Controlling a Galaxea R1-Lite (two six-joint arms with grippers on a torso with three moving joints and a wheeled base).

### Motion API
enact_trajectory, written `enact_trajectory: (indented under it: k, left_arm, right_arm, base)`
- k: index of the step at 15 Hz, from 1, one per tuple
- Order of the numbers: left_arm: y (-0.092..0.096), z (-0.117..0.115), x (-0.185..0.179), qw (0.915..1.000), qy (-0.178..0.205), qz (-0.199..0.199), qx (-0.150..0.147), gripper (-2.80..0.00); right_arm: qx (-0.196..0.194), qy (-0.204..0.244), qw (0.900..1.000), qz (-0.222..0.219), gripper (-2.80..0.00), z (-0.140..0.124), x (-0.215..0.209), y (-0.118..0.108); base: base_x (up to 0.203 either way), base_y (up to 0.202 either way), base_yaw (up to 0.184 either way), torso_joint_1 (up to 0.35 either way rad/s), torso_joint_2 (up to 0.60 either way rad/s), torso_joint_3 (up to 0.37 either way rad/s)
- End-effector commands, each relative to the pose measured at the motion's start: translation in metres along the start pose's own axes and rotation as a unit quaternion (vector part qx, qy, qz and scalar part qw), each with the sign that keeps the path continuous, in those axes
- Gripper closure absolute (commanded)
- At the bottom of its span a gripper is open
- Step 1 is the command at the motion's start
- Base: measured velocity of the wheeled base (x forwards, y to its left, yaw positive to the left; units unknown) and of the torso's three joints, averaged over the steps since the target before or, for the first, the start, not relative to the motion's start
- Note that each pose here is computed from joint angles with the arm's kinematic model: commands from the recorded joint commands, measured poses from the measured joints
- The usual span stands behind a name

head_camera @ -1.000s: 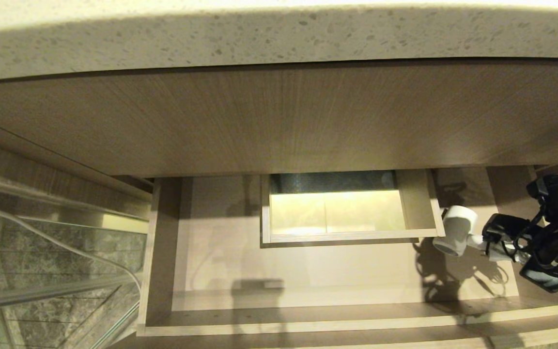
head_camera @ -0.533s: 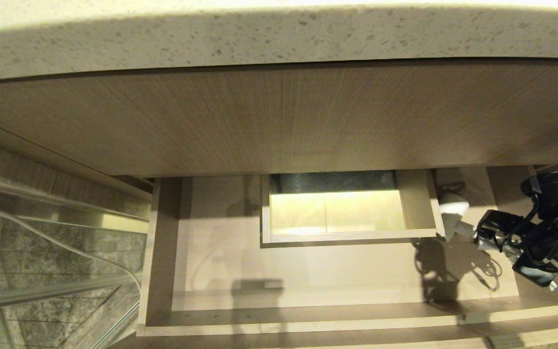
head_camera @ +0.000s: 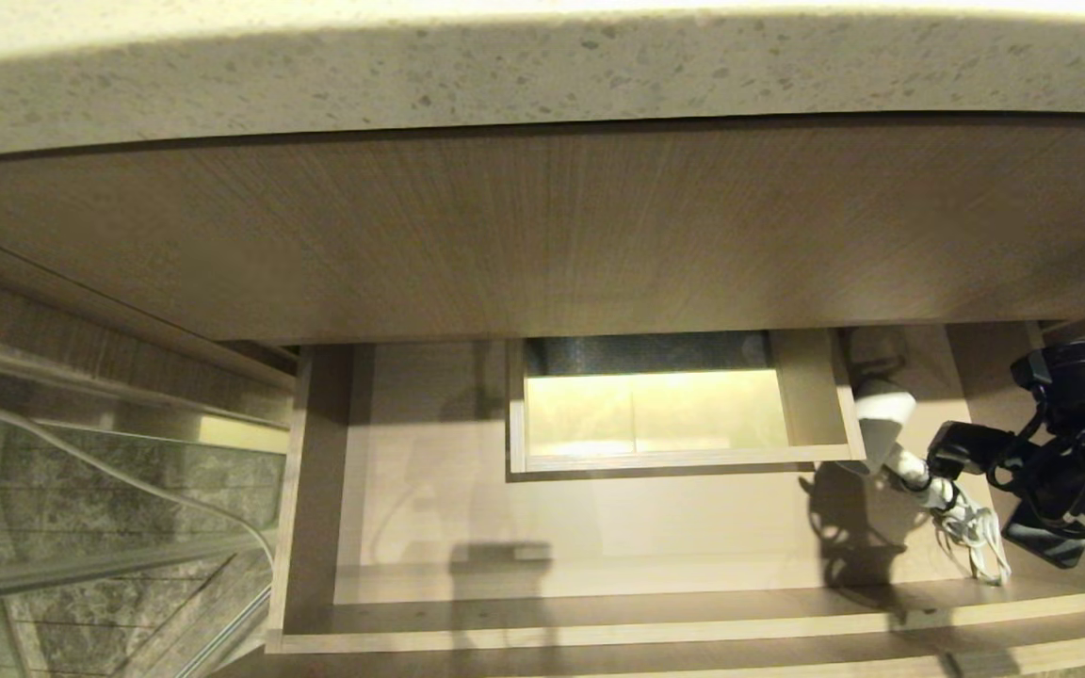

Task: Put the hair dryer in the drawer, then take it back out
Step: Put it into the drawer, then close the drawer

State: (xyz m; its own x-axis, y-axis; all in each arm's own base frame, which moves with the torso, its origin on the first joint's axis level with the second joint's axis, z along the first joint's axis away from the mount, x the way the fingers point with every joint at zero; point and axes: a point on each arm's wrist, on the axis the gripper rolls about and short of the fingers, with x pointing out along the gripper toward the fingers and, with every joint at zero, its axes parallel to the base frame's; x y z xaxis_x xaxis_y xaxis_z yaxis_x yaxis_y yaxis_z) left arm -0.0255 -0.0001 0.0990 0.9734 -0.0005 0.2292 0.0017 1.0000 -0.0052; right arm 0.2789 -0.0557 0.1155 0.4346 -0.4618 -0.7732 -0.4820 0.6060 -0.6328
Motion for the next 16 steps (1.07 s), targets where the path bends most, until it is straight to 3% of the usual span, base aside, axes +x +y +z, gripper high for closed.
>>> enact_trajectory:
  k: [1,2,3,8,12,14,16]
  left_arm:
    - [0.0,-0.011,0.001,0.9998,0.019,0.0,0.0,0.0]
    - [0.0,-0.011,0.001,0.9998,0.019,0.0,0.0,0.0]
    - [0.0,-0.011,0.001,0.9998,0.019,0.0,0.0,0.0]
    - [0.0,-0.011,0.001,0.9998,0.019,0.0,0.0,0.0]
    - [0.0,-0.011,0.001,0.9998,0.019,0.0,0.0,0.0]
    - [0.0,-0.011,0.001,0.9998,0.019,0.0,0.0,0.0]
    - [0.0,-0.011,0.001,0.9998,0.019,0.0,0.0,0.0]
  right_arm:
    - [-0.003,0.0,1.0,0.0,-2.8,-0.006,-0.009,0.002]
    - [-0.005,0.005,1.0,0.005,-2.8,-0.013,-0.015,0.003]
    - [-0.004,0.01,1.0,0.008,0.0,-0.021,-0.024,0.005]
    - [-0.009,0.031,0.999,0.021,0.0,-0.059,-0.065,0.027]
    - [-0.003,0.029,1.0,0.009,0.0,-0.072,-0.084,0.033]
    - [0.007,0.058,0.998,-0.019,0.0,-0.079,-0.091,0.032]
    - [0.016,0.149,0.989,-0.018,0.0,-0.1,-0.091,0.038]
  base:
    - [0.0,0.0,0.0,0.0,0.0,0.0]
    - [0.0,0.0,0.0,0.0,0.0,0.0]
    - [0.0,0.0,0.0,0.0,0.0,0.0]
    - [0.0,0.0,0.0,0.0,0.0,0.0]
    - [0.0,0.0,0.0,0.0,0.0,0.0]
    - [0.0,0.0,0.0,0.0,0.0,0.0]
    - [0.0,0.0,0.0,0.0,0.0,0.0]
